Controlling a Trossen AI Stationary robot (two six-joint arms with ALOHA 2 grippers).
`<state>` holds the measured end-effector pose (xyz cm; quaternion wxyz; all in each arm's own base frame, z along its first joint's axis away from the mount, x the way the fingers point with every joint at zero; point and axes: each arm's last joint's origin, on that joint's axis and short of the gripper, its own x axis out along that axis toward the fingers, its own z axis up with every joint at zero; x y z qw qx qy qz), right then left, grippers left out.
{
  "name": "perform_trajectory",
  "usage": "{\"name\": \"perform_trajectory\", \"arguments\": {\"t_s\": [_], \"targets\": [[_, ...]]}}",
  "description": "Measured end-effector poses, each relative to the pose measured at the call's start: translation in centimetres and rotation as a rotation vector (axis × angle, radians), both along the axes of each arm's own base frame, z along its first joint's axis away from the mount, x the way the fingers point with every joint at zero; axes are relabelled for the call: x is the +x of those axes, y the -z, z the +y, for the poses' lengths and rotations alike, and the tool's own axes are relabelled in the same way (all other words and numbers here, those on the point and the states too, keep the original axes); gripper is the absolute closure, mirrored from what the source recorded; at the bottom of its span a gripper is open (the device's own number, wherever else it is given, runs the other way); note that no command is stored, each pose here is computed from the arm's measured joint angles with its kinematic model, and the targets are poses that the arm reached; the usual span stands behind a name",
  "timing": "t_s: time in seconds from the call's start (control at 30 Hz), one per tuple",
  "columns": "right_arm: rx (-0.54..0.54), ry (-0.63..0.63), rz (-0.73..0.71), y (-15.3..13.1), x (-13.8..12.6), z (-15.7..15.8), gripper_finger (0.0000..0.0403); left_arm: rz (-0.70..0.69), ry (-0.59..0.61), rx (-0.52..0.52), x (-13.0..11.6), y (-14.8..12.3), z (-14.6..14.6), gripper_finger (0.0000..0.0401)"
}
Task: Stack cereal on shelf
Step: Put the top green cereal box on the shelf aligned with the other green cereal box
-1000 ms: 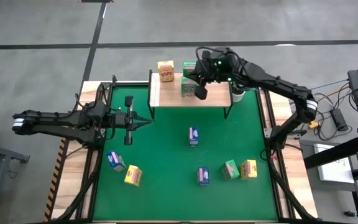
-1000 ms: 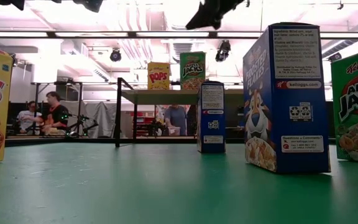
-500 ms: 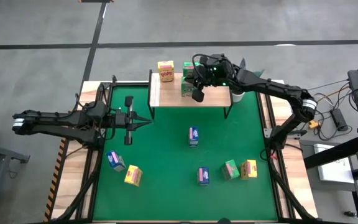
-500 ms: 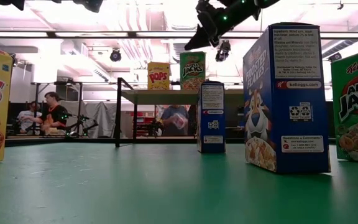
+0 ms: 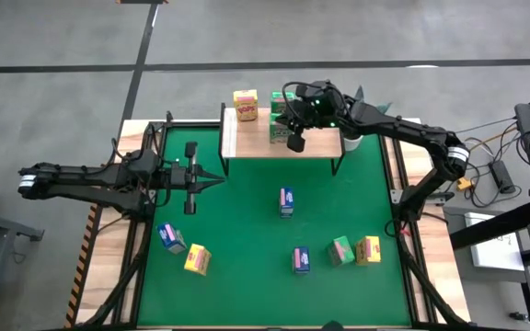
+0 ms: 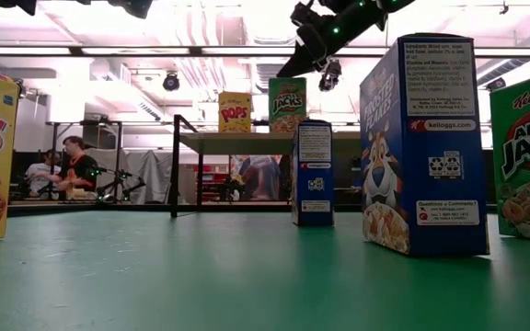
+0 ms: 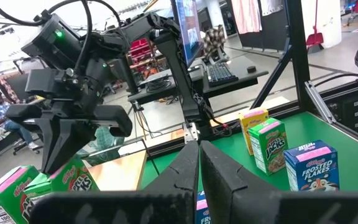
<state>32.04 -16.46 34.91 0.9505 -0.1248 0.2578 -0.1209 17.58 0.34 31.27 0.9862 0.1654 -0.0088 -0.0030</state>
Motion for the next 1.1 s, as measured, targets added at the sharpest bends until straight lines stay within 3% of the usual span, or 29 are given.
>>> {"name": "perform_trajectory", "arguments": {"t_s": [0.77, 1.1], "targets": [[-0.026, 0.001, -0.059, -1.5, -0.6, 0.4, 0.039, 0.0, 0.0, 0.0, 0.0, 0.0, 0.0, 0.0401], [0.098, -0.119, 0.037, -1.5, -1.6, 2.4, 0.039, 0.0, 0.0, 0.0, 0.0, 0.0, 0.0, 0.0401]]}}
